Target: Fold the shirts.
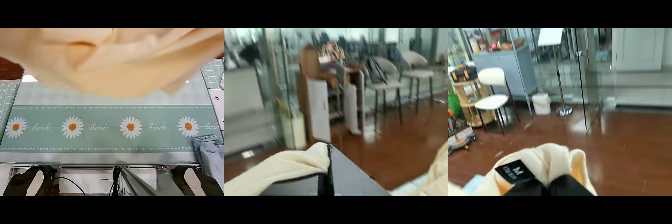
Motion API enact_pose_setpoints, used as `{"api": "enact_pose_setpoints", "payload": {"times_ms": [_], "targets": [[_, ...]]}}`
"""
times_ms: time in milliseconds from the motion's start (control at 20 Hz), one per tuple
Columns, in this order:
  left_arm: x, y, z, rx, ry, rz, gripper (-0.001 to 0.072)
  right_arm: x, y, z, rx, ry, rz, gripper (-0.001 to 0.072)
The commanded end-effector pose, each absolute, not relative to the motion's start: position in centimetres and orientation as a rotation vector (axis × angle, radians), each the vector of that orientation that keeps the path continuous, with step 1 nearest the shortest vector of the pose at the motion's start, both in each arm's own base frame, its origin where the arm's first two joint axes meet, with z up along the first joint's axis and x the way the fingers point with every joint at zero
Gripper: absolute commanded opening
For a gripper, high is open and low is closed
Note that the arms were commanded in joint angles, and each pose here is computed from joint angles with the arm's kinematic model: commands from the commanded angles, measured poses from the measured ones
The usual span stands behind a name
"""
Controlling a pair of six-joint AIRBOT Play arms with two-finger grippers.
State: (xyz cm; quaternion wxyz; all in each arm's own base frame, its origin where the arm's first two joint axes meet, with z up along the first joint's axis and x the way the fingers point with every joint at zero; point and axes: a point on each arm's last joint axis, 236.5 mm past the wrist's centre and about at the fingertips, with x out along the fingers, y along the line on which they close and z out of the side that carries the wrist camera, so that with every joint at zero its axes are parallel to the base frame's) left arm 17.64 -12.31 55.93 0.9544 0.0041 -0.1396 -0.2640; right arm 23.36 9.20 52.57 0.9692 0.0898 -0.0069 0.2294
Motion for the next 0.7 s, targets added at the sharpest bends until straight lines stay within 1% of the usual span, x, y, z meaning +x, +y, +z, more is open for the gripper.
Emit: {"api": "enact_pose_setpoints", "payload": {"times_ms": [0,50,150,250,350,500,650], "targets": [[11.9,-11.6,56.9,0.006,-0.350,-0.440,0.0027,20.0,10.8,54.7,0.176,-0.045,0.444,0.0029],[11.8,-11.4,55.6,-0.011,-0.292,-0.423,0.0027,19.8,10.8,53.7,0.185,0.000,0.432,0.0029],[12.4,-10.9,50.9,-0.048,-0.079,-0.390,0.0027,19.9,9.9,50.3,0.187,0.141,0.369,0.0029],[13.4,-9.8,45.2,-0.056,0.171,-0.344,0.0026,20.2,7.1,45.6,0.172,0.336,0.245,0.0029],[14.3,-9.2,39.9,-0.066,0.395,-0.337,0.0027,19.9,5.0,40.8,0.165,0.554,0.184,0.0029],[16.9,-8.8,31.8,-0.139,0.672,-0.359,0.0026,21.8,4.3,36.7,0.238,0.692,0.215,0.0028],[20.3,-8.6,22.6,-0.209,0.868,-0.396,0.0027,23.9,3.7,28.5,0.309,0.928,0.243,0.0028]]}}
